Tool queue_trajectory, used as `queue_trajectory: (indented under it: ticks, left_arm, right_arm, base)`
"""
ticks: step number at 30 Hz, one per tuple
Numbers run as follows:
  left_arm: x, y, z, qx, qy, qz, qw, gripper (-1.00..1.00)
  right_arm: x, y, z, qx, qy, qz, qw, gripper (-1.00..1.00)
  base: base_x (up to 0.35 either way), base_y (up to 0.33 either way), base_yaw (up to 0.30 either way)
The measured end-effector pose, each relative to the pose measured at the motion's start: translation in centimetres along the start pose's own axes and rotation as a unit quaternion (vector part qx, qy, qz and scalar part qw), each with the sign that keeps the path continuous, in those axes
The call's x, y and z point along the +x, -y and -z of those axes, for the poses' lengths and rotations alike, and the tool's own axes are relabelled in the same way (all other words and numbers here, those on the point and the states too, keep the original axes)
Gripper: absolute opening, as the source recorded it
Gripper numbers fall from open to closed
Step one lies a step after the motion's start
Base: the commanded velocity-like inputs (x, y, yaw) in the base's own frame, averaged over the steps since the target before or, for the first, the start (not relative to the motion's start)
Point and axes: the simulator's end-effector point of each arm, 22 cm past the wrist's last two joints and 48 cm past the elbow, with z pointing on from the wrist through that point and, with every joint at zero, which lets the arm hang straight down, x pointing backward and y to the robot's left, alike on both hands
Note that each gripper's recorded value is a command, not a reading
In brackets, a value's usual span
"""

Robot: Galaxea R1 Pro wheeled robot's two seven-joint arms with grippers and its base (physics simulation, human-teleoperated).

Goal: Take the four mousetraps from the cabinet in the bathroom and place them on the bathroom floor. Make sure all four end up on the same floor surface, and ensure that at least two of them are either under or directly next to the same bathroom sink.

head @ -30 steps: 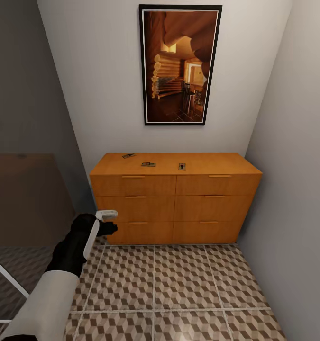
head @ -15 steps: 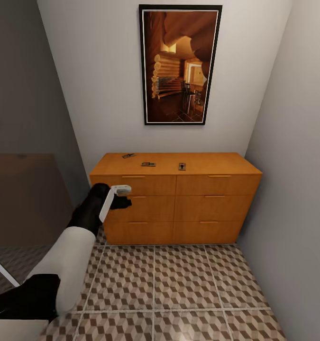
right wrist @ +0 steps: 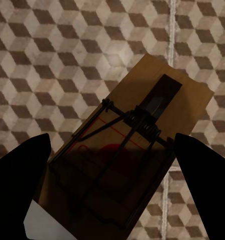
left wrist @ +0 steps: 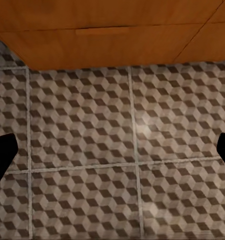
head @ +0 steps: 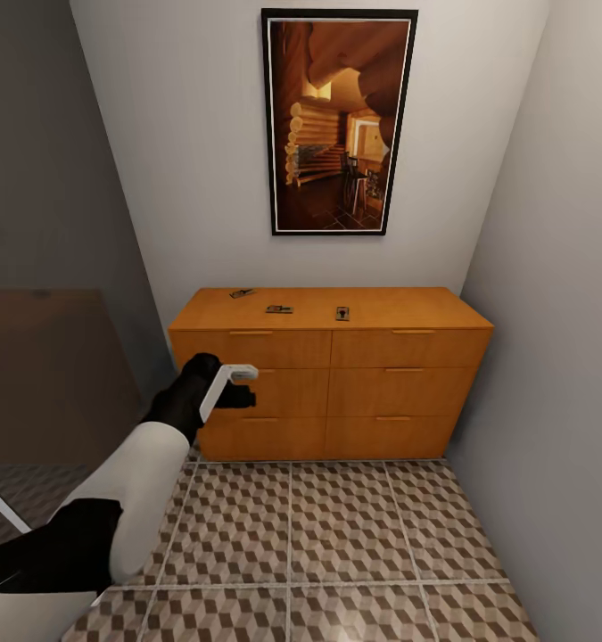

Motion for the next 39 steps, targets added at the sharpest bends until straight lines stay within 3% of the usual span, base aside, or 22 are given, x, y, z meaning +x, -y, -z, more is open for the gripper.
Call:
queue_trajectory:
  ticks: [2,5,9,19,30,39]
  left_arm:
    - [0.0,0.2,0.0,-0.004,0.0,-0.01,0.9999,1.0]
    - [0.0,0.7,0.0,-0.017,0.002,-0.045,0.9988,1.0]
    - [0.0,1.0,0.1,-0.023,0.002,-0.06,0.9979,1.0]
    - [-0.6,0.9,0.4,-0.024,0.011,-0.063,0.9976,1.0]
    - [-2.2,0.9,1.5,-0.024,0.033,-0.061,0.9973,1.0]
    - [-2.4,0.9,1.7,-0.023,0.036,-0.061,0.9972,1.0]
  right_arm:
    - [0.0,0.0,0.0,0.0,0.0,0.0,1.0,-1.0]
    - [0.0,-0.5,0.0,-0.004,0.0,-0.001,1.0,-1.0]
    - [0.0,-1.1,0.0,-0.008,0.0,-0.001,1.0,-1.0]
    - [-0.1,-1.5,0.0,-0.01,0.0,-0.002,0.9999,-1.0]
    - [-0.2,-4.0,0.1,-0.027,0.001,-0.005,0.9996,-1.0]
    - [-0.2,-4.4,0.2,-0.029,0.001,-0.005,0.9996,-1.0]
  base:
    - [0.0,0.0,0.0]
    - [0.0,0.0,0.0]
    - [0.0,0.0,0.0]
    - [0.0,0.0,0.0]
    - [0.002,0.0,0.0]
    - [0.197,0.077,0.0]
